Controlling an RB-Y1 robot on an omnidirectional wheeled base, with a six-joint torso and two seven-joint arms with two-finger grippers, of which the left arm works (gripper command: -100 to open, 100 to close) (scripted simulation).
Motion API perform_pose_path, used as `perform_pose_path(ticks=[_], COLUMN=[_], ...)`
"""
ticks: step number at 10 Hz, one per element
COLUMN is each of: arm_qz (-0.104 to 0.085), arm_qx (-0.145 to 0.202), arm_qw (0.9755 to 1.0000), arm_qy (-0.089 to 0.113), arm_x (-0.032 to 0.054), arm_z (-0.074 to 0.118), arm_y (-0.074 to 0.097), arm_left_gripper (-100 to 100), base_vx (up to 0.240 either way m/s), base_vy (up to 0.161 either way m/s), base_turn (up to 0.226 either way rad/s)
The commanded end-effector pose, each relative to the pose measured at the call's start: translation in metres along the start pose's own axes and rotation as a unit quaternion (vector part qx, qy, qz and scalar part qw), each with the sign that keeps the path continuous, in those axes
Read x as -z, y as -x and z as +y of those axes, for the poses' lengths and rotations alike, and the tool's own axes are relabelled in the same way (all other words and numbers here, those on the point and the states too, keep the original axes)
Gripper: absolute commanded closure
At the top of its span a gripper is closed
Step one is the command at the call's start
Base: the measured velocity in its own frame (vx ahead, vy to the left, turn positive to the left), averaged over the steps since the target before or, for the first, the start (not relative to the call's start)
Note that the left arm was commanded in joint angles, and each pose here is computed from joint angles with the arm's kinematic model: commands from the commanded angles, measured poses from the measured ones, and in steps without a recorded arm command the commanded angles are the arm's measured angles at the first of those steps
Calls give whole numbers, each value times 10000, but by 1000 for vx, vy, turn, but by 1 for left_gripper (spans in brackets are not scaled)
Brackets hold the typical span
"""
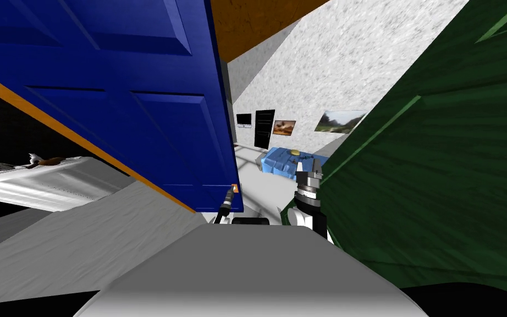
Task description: Push the door open
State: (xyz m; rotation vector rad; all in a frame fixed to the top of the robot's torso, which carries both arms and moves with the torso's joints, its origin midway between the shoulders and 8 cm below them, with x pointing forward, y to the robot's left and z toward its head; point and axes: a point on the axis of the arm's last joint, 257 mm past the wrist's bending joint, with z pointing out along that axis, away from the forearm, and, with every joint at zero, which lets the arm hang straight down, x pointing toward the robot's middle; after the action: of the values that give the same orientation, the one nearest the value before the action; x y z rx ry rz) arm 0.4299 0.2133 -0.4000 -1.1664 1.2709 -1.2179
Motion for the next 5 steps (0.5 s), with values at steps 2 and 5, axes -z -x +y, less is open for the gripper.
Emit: perform_pose_path(ticks=[2, 5], arm_qz=[-250, -210], arm_qx=[-85, -156], arm_qw=[9996, 9997], arm_qy=[-77, -38], arm_x=[-40, 12], arm_z=[-58, -58], arm_y=[292, 203], arm_left_gripper=[100, -100], base_vx=[201, 2], base_vy=[-36, 11], base_turn=[72, 125])
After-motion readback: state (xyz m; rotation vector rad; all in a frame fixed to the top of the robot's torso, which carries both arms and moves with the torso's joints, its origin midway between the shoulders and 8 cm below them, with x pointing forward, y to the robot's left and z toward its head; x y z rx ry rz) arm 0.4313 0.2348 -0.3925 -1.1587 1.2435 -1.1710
